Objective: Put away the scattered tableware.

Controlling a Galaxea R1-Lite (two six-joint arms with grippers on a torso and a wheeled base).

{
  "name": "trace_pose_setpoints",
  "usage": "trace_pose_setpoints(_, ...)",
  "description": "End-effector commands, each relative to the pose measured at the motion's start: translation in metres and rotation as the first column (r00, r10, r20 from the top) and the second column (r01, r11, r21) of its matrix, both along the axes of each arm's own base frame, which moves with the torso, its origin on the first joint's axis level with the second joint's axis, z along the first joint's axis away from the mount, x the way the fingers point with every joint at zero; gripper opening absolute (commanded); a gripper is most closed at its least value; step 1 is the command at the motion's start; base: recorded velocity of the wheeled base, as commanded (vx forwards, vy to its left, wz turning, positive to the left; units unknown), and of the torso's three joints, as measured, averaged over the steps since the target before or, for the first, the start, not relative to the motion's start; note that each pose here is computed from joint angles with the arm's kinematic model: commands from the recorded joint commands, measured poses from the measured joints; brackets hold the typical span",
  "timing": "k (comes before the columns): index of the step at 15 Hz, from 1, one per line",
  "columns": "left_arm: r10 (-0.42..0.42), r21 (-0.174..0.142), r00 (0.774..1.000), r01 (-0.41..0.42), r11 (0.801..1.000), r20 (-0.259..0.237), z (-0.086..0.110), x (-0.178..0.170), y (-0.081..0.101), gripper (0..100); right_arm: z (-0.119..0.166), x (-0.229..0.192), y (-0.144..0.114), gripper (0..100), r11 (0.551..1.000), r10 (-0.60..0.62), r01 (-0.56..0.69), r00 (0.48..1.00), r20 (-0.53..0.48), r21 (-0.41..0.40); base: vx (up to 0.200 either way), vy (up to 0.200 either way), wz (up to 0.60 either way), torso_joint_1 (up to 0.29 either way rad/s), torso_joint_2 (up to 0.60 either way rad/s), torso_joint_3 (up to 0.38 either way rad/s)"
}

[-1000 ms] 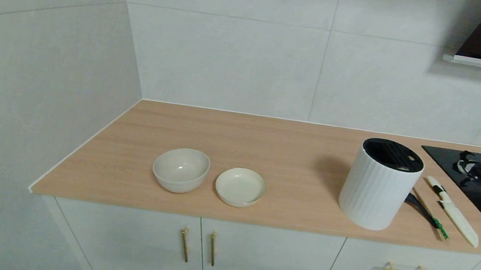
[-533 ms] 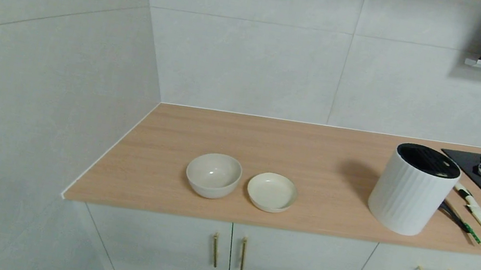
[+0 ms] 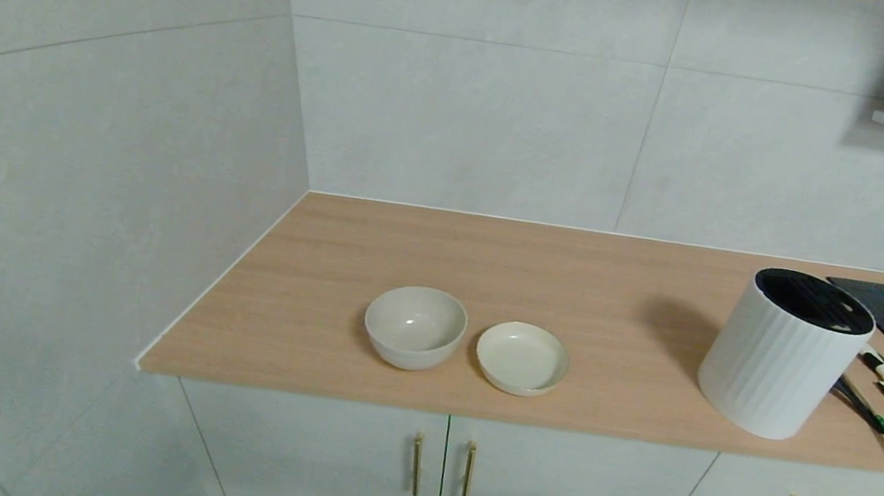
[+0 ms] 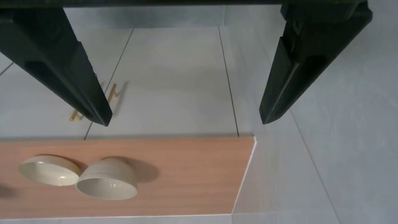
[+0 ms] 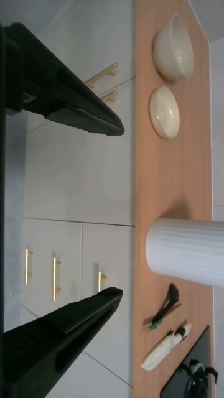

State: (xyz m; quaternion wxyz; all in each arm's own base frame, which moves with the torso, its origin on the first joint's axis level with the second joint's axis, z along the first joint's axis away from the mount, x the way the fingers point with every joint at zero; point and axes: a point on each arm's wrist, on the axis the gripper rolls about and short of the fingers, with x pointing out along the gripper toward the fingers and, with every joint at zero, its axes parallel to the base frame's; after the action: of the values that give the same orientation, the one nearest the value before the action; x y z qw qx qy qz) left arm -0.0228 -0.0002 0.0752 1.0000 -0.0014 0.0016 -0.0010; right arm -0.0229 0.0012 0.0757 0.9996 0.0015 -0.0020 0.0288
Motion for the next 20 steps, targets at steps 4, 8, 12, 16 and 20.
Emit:
trace_pose_setpoints(4,0.0,0.0,1.0,0.0,1.0,0.0,0.0,0.0,0.0,100,0.0001,0.0001,0.0,100,1.0,-0.001,0.001,1.0,-0.001,0.0,0.0,0.0,0.0,0.0,0.0,0.0)
trace_pose_setpoints(8,0.0,0.0,1.0,0.0,1.0,0.0,0.0,0.0,0.0,100,0.0001,0.0001,0.0,100,1.0,-0.001,0.001,1.0,-0.001,0.0,0.0,0.0,0.0,0.0,0.0,0.0)
trace_pose_setpoints(12,0.0,0.0,1.0,0.0,1.0,0.0,0.0,0.0,0.0,100,0.0001,0.0001,0.0,100,1.0,-0.001,0.001,1.0,-0.001,0.0,0.0,0.0,0.0,-0.057,0.13,0.073)
trace_pose_setpoints(16,0.0,0.0,1.0,0.0,1.0,0.0,0.0,0.0,0.0,100,0.0001,0.0001,0.0,100,1.0,-0.001,0.001,1.0,-0.001,0.0,0.0,0.0,0.0,-0.189,0.42,0.214)
trace_pose_setpoints(20,0.0,0.0,1.0,0.0,1.0,0.0,0.0,0.0,0.0,100,0.0001,0.0001,0.0,100,1.0,-0.001,0.001,1.0,-0.001,0.0,0.0,0.0,0.0,-0.249,0.55,0.293)
